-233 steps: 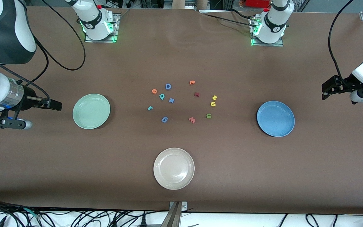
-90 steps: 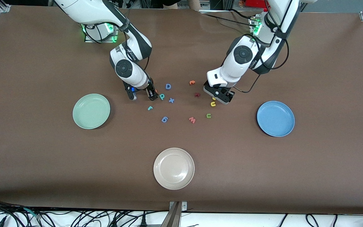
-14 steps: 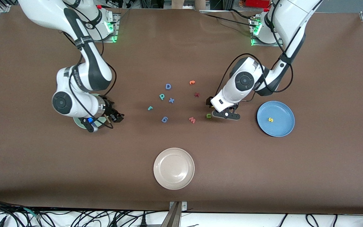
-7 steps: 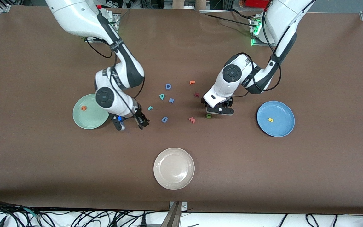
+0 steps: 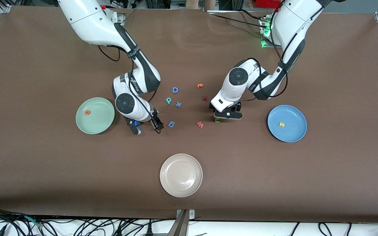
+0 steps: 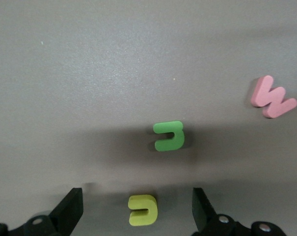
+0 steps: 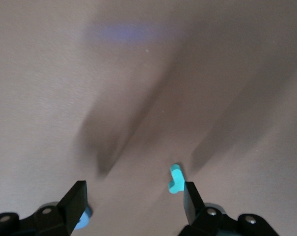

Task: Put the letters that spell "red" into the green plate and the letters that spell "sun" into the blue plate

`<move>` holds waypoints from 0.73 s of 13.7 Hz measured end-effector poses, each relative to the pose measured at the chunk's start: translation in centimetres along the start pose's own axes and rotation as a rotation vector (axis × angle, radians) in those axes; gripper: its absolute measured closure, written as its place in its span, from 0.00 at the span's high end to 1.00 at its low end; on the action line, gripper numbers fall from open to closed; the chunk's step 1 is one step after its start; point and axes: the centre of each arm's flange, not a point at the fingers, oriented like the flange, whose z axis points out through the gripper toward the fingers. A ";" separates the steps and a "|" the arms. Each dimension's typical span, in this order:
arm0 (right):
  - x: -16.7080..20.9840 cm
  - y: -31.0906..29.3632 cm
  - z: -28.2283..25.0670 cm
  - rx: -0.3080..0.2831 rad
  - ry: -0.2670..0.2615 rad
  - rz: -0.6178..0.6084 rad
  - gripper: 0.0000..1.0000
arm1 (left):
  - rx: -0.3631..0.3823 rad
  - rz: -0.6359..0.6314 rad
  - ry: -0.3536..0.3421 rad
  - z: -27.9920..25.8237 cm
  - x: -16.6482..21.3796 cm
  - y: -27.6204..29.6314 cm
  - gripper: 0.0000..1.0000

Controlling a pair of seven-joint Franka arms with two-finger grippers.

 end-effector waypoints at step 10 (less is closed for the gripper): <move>-0.2 2.3 0.2 -0.068 -0.008 0.003 0.76 | 0.013 -0.028 0.010 0.4 -0.6 0.8 0.27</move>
